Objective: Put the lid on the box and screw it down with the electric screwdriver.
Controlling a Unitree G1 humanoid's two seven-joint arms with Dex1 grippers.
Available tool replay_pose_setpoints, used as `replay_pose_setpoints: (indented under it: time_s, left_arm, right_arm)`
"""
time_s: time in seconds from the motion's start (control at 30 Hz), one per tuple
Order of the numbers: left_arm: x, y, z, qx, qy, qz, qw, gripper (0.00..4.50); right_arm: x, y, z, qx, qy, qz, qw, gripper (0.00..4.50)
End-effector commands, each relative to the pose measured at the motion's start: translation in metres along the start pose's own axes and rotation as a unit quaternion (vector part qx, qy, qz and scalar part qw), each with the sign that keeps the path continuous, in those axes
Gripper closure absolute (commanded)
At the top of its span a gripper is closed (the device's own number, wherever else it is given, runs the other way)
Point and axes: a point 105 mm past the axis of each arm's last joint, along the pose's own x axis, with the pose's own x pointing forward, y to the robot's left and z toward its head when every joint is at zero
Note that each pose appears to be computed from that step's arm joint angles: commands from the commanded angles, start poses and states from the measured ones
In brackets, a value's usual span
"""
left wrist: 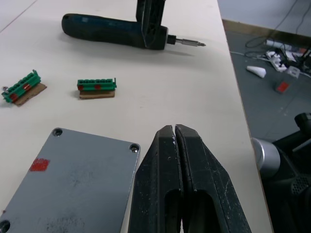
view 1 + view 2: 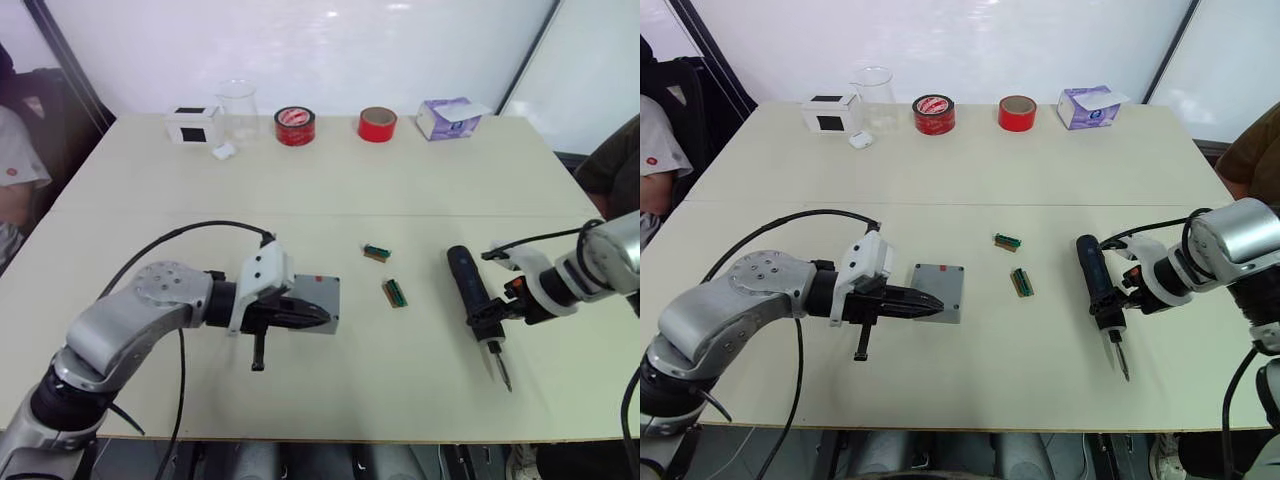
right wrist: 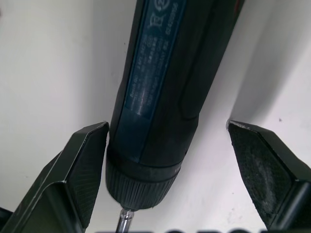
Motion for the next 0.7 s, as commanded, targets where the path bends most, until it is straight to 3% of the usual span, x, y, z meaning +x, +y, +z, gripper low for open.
replay_pose_setpoints:
  time_s: [0.03, 0.07, 0.23, 0.37, 0.5, 0.57, 0.7]
  left_arm:
    - [-0.005, 0.002, 0.007, 0.01, -0.01, 0.017, 1.0, 4.5]
    - [-0.006, 0.002, 0.006, 0.009, -0.01, 0.021, 1.0, 4.5]
    - [-0.014, 0.01, 0.002, 0.0, -0.004, 0.048, 0.999, 4.5]
    - [-0.02, 0.017, -0.001, -0.01, -0.006, 0.062, 0.998, 4.5]
    - [-0.026, 0.023, -0.002, -0.024, -0.012, 0.07, 0.997, 4.5]
    - [-0.029, 0.025, -0.003, -0.032, -0.015, 0.071, 0.997, 4.5]
    - [-0.034, 0.032, -0.003, -0.049, -0.024, 0.076, 0.996, 4.5]
  right_arm:
    - [0.011, 0.003, 0.001, -0.02, 0.014, -0.001, 1.0, 0.94]
    - [0.012, 0.005, 0.0, -0.024, 0.02, 0.002, 1.0, 1.07]
    - [0.016, 0.005, 0.001, -0.025, 0.017, -0.002, 1.0, 2.67]
    - [0.007, -0.004, 0.021, -0.007, -0.035, -0.016, 0.999, 2.71]
    - [-0.024, -0.01, 0.068, -0.018, -0.161, -0.031, 0.986, 2.71]
    - [-0.045, -0.009, 0.089, -0.032, -0.232, -0.032, 0.972, 2.71]
    - [-0.086, 0.024, 0.124, -0.05, -0.391, 0.058, 0.917, 2.71]
